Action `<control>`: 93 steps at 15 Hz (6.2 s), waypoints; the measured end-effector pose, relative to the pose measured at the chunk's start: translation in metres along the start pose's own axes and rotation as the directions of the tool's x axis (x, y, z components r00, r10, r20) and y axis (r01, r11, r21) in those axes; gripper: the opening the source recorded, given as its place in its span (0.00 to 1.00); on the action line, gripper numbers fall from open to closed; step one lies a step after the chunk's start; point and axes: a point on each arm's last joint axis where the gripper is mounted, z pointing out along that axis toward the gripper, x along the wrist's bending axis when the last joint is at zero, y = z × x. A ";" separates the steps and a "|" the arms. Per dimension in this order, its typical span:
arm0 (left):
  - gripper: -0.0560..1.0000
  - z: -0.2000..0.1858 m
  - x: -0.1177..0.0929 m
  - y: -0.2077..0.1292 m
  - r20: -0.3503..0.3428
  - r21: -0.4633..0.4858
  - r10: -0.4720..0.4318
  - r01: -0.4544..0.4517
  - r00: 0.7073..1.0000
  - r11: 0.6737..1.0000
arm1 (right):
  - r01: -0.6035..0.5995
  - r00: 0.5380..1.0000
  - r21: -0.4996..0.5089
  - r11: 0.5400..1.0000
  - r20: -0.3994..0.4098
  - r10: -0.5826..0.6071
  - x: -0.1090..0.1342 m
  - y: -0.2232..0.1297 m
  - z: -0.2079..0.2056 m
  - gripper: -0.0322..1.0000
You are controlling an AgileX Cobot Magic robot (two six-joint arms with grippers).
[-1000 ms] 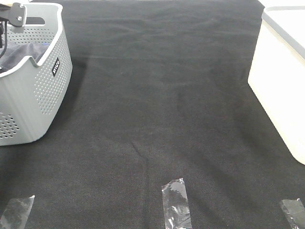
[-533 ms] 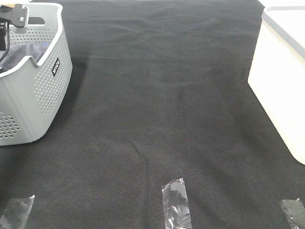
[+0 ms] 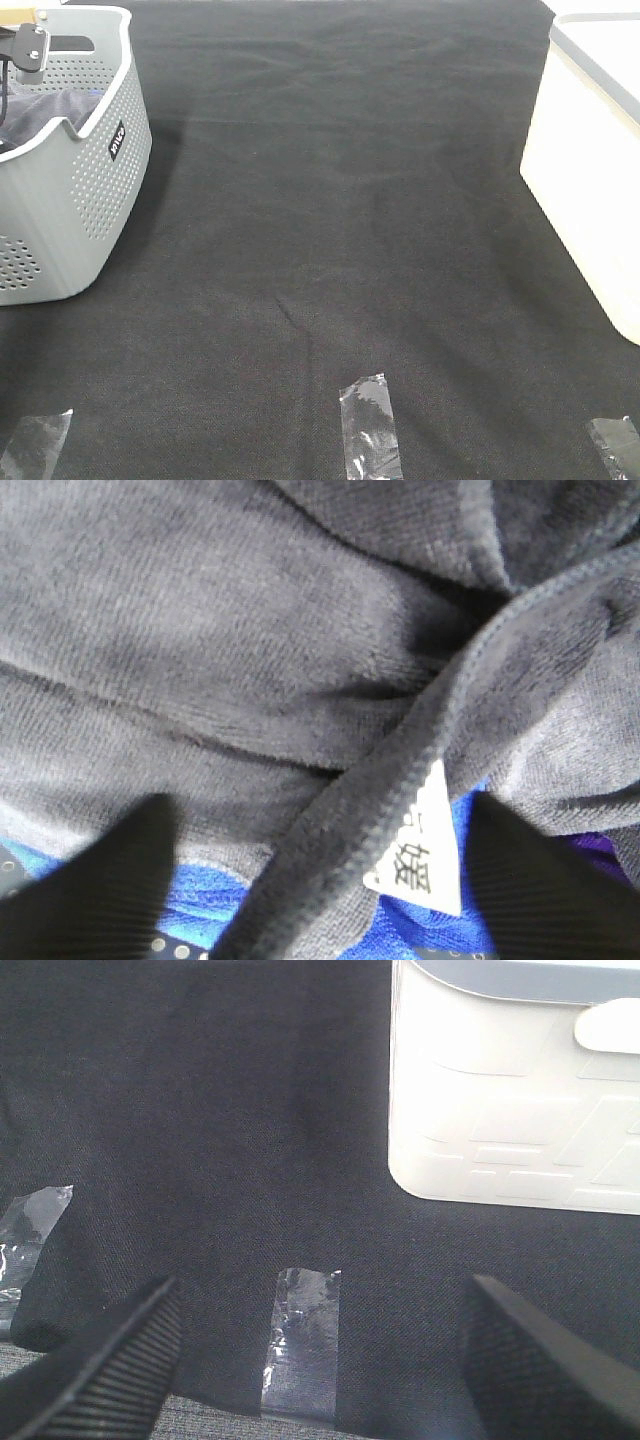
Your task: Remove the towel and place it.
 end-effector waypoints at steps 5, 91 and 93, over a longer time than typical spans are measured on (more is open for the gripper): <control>0.38 0.000 0.000 0.000 0.000 0.001 -0.118 0.118 0.993 0.993 | 0.000 1.000 0.000 1.000 0.000 0.000 0.000 0.000 0.000 0.76; 0.05 -0.394 -0.225 0.156 -0.514 -0.800 -0.281 -0.334 0.810 0.499 | 0.328 0.738 0.207 0.922 -0.666 -0.113 0.083 0.277 0.151 0.05; 0.05 -0.399 -0.210 0.151 -0.529 -0.820 -0.366 -0.350 0.765 0.453 | 0.315 0.861 0.143 0.938 -0.460 -0.219 0.062 0.333 0.109 0.05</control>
